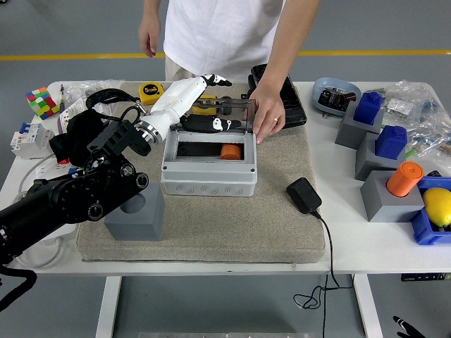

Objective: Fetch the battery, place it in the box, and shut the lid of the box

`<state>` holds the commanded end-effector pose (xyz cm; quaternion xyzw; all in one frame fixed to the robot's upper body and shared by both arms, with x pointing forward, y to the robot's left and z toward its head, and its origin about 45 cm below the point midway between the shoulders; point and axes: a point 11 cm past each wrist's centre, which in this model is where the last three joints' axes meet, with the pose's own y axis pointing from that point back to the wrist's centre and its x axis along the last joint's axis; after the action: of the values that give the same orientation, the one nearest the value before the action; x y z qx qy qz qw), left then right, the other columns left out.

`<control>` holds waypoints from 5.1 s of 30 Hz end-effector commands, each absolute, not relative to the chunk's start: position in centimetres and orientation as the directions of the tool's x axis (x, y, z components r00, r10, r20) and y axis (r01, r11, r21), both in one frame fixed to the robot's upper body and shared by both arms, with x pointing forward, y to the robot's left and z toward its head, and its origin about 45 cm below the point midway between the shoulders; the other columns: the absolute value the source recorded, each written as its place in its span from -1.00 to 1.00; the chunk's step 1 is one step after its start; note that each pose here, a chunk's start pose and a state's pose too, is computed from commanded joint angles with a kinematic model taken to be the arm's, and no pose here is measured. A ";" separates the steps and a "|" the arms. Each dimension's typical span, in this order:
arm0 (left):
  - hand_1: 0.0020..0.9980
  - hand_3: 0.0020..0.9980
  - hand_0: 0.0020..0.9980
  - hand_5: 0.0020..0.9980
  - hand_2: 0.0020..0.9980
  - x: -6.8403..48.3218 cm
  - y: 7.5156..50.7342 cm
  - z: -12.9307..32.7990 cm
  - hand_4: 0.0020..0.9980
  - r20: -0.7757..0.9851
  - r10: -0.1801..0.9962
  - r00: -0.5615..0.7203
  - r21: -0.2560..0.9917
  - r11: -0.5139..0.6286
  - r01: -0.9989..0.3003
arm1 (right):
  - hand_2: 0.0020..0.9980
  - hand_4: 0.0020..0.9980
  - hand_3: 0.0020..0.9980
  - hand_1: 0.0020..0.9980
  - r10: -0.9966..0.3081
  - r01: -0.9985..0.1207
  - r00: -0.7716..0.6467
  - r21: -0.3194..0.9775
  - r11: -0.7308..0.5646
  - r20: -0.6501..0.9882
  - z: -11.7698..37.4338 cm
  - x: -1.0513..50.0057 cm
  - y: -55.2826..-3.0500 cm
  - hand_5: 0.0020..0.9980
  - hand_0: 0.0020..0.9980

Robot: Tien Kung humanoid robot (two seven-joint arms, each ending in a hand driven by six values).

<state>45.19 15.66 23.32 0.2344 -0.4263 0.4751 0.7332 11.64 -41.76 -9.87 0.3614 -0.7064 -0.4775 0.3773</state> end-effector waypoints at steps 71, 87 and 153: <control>0.38 0.47 0.06 0.33 0.41 37.4 33.3 23.2 1.00 0.441 0.888 -0.132 -0.180 -0.057 -0.982 | 0.32 0.86 0.12 0.39 -0.864 -0.172 -0.468 0.939 0.297 0.188 -9.3 12.5 -42.7 -0.08 0.29; 0.37 0.47 0.07 0.30 0.41 36.8 35.4 22.8 1.00 0.403 0.893 -0.197 -0.175 -0.136 -0.975 | 0.32 0.86 0.12 0.38 -0.863 -0.177 -0.473 0.940 0.292 0.178 -9.3 12.6 -42.8 -0.07 0.29; 0.38 0.46 0.07 0.21 0.42 36.7 38.8 24.9 1.00 0.417 0.872 -0.254 -0.186 -0.192 -0.964 | 0.33 0.86 0.13 0.39 -0.866 -0.179 -0.461 0.935 0.307 0.196 -8.6 13.7 -43.7 -0.06 0.29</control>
<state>36.69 38.80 24.93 0.1097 -0.2079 0.7642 0.6007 13.69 -43.73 -8.59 0.3635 -0.7185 -0.4629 0.3706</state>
